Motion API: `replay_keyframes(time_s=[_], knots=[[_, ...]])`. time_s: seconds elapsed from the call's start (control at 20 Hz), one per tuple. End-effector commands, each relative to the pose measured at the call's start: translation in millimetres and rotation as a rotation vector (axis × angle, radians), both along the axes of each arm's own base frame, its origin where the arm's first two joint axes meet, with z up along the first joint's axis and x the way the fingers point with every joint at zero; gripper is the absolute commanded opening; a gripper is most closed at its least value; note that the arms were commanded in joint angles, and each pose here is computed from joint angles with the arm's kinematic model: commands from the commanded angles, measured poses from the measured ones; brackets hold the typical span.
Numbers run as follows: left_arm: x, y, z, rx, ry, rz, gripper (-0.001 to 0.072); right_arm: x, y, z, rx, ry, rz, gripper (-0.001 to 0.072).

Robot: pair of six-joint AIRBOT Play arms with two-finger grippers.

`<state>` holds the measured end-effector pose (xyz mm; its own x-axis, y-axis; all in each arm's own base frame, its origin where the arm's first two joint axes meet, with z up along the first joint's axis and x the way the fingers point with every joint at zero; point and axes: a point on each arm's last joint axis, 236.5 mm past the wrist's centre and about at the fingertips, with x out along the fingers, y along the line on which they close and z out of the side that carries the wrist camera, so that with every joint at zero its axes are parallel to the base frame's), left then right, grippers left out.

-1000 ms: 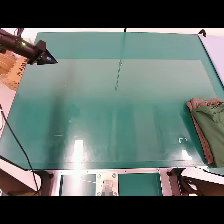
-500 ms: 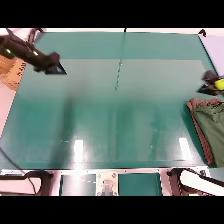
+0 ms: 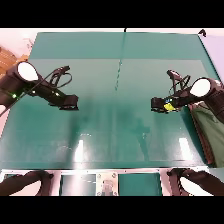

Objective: Fold the shirts.

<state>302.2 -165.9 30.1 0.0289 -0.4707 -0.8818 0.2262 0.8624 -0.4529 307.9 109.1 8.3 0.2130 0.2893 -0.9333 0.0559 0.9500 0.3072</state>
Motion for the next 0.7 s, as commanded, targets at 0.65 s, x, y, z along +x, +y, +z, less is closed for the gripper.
replay_keyframes(time_s=[0.65], knots=[[-7.9,-1.3,-7.2,0.003,0.017,0.002,0.0020,-3.8,12.9,-3.5,0.004,-0.012,0.034,0.0018]])
